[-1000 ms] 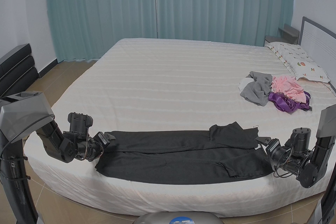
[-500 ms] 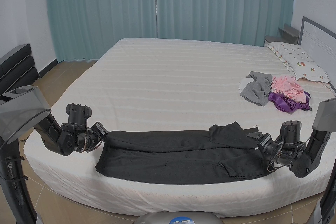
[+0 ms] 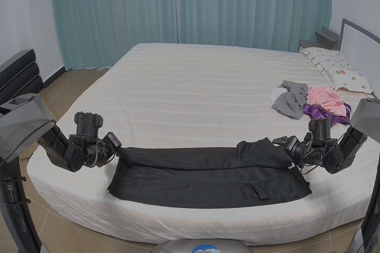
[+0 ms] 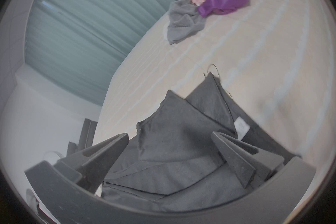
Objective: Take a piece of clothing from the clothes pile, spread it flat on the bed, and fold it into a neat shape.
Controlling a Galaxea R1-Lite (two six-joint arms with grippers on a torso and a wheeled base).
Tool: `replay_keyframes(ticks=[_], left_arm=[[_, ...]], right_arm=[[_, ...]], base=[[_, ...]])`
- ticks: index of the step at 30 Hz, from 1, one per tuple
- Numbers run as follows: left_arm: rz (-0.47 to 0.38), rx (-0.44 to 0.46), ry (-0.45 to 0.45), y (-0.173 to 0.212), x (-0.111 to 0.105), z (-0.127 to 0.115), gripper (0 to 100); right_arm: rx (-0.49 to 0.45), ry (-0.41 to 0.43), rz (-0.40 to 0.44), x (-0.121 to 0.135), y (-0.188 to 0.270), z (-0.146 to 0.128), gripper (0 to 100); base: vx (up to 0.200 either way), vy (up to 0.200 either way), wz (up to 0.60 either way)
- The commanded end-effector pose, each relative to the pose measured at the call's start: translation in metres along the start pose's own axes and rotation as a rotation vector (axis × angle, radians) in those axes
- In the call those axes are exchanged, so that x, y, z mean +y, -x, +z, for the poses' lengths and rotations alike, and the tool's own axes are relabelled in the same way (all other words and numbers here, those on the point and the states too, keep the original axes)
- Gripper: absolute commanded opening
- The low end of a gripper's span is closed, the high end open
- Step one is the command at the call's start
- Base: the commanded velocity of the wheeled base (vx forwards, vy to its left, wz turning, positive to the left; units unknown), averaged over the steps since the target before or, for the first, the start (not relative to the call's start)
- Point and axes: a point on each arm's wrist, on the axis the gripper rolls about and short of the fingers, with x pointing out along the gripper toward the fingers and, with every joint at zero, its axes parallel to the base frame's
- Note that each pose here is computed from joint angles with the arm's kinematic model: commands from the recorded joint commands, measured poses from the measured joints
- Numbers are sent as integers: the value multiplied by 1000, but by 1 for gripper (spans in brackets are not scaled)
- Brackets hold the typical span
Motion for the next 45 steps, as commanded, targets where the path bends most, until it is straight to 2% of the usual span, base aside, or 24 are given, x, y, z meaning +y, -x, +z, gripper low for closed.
replay_keyframes(ticks=[1, 3, 9, 17, 18, 24, 33, 41, 42, 45], left_arm=[[2, 4, 2, 0, 1, 0, 0], [2, 6, 2, 0, 1, 0, 0], [3, 9, 2, 0, 2, -1, 0], [4, 13, 2, 0, 2, -1, 0], [4, 13, 2, 0, 2, -1, 0], [4, 10, 2, 1, 2, -1, 0], [2, 5, 2, 2, 2, 0, 0], [5, 7, 0, 3, 3, -1, 0], [5, 7, 0, 3, 3, -1, 0], [4, 9, 0, 3, 3, -1, 0]], right_arm=[[15, 70, -17, -12, -18, 8, 100], [24, 112, -27, -16, -21, 7, 100], [69, 159, -2, -21, -23, 4, 100], [77, 215, -22, -29, -28, 2, 100], [74, 229, -26, -32, -28, 4, 0], [65, 240, -36, -34, -25, 7, 0], [-2, 223, -28, -36, -15, 27, 0], [6, 214, -31, -40, -16, 28, 0], [7, 212, -32, -41, -16, 27, 100], [8, 219, -7, -37, -18, 29, 100]], base=[[0, 0, 0], [0, 0, 0], [0, 0, 0], [0, 0, 0], [0, 0, 0], [0, 0, 0], [0, 0, 0], [0, 0, 0], [0, 0, 0], [0, 0, 0]])
